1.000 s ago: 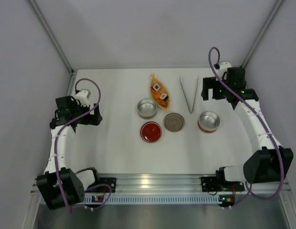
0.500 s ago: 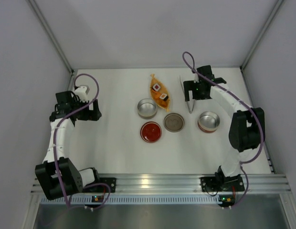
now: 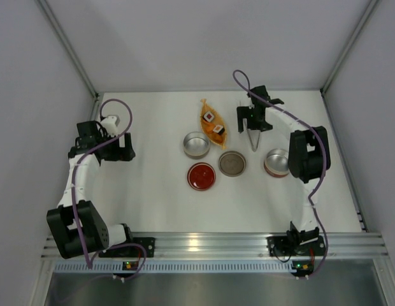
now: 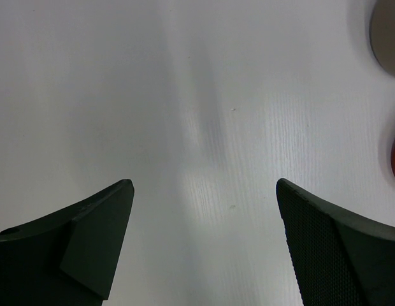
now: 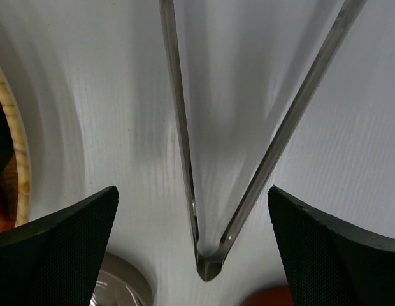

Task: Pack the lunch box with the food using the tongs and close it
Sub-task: Pick up the clamp at the center of the board.

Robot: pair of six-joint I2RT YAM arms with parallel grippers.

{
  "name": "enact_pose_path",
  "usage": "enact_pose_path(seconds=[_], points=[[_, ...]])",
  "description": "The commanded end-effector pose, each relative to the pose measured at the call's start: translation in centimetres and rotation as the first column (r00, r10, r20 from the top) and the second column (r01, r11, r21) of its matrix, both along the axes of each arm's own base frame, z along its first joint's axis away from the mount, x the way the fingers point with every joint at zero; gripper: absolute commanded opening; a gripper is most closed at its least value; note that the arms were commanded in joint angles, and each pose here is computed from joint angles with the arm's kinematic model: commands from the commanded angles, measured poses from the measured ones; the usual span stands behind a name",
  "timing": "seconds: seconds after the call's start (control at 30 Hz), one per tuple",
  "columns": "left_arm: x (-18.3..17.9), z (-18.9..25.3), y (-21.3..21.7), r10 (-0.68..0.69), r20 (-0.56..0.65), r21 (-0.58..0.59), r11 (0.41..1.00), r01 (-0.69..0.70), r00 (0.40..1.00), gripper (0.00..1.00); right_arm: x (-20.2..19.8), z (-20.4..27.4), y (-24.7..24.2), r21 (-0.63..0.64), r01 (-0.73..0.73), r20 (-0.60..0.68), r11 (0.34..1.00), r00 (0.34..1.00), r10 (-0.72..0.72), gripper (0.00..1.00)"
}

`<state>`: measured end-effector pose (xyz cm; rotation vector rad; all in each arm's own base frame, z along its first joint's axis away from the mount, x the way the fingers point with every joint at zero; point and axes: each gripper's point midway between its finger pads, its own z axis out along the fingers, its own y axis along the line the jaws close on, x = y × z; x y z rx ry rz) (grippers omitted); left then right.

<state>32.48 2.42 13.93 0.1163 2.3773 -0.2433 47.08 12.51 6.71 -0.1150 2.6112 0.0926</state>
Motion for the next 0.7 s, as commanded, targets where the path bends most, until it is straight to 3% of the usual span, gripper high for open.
enact_pose_path(seconds=[0.0, 0.17, 0.67], points=[[2.1, 2.3, 0.8, 0.018, 0.089, 0.020, 1.000, -0.020, 0.996, 0.98, 1.5, -0.1, 0.5, -0.027, 0.038, 0.012, 0.999, 0.999, -0.038, 0.99], [2.1, 2.7, 0.3, 0.012, 0.100, -0.004, 1.000, -0.012, 0.995, 0.98, 2.0, -1.6, -0.2, -0.071, 0.079, 0.002, 0.994, 0.997, -0.079, 0.99], [2.6, 2.3, 0.5, 0.011, 0.102, -0.001, 1.000, -0.011, 0.995, 0.98, 4.0, -2.7, -1.2, -0.039, 0.110, 0.019, 0.993, 0.994, -0.109, 0.99]])
